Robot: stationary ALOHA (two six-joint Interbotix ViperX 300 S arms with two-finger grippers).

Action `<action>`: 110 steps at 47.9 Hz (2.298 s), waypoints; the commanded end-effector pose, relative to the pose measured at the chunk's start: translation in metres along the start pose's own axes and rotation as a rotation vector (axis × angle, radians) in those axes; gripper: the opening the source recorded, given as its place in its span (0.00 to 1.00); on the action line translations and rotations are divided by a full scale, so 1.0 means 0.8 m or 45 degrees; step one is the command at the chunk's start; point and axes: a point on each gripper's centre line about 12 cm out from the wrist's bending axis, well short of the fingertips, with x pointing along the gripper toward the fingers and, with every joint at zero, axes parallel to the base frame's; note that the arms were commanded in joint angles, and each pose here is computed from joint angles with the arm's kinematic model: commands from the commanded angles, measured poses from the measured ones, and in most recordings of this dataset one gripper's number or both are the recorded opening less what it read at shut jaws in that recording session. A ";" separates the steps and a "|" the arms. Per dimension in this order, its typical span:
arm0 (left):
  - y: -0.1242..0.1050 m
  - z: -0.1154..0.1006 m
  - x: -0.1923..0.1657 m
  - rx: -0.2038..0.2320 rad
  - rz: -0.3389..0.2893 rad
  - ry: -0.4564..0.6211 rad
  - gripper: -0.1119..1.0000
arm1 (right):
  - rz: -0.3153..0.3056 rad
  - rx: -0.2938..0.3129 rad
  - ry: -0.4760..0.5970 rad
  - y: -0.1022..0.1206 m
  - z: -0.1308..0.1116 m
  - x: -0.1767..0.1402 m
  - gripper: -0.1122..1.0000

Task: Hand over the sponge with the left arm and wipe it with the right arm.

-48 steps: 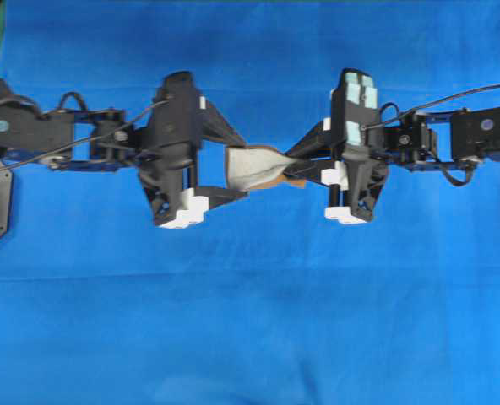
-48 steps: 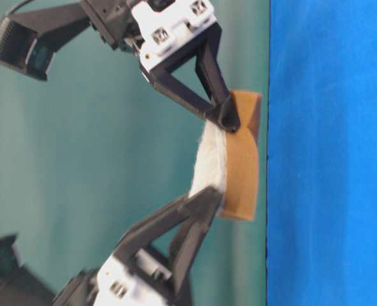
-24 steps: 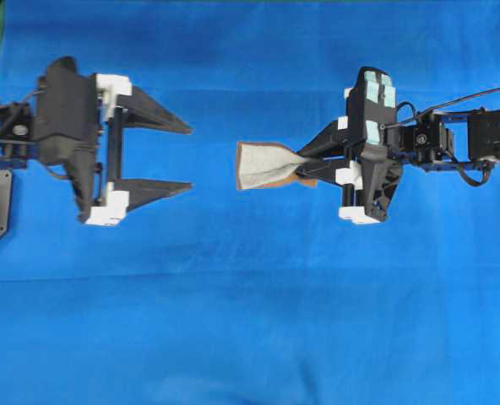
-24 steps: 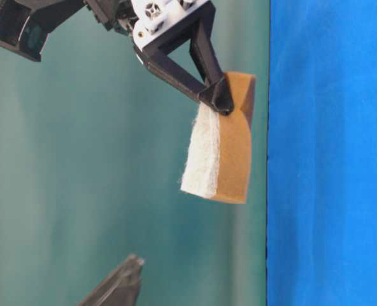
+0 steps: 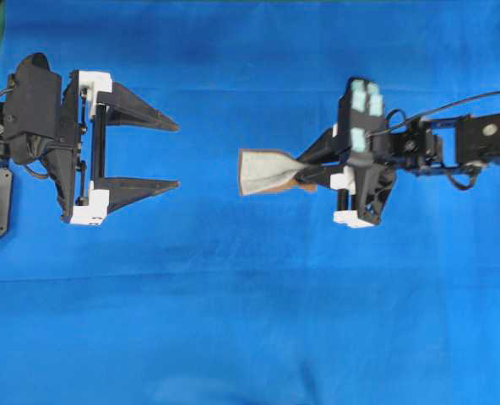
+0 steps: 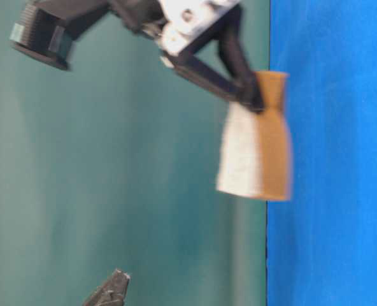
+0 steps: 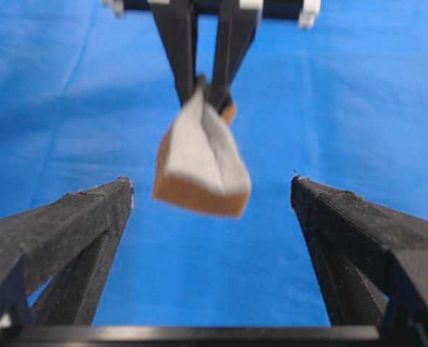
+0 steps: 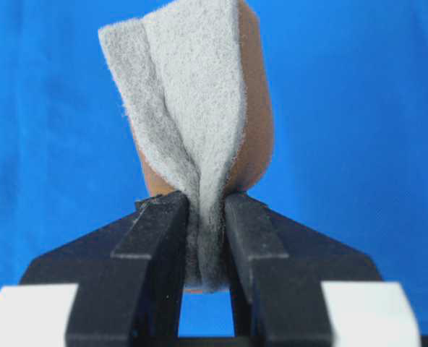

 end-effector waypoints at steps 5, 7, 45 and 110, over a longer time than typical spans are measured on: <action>0.000 0.008 0.000 0.000 -0.001 -0.031 0.90 | 0.023 -0.002 -0.006 0.008 -0.021 0.029 0.29; 0.000 0.008 0.000 0.000 -0.001 -0.031 0.90 | 0.027 -0.002 0.008 0.010 -0.029 0.038 0.29; 0.004 0.007 -0.002 -0.001 0.014 -0.027 0.90 | -0.169 0.080 0.147 -0.084 -0.082 0.058 0.29; 0.006 0.006 -0.001 0.027 0.022 -0.019 0.90 | 0.195 -0.031 0.225 0.097 -0.067 0.054 0.29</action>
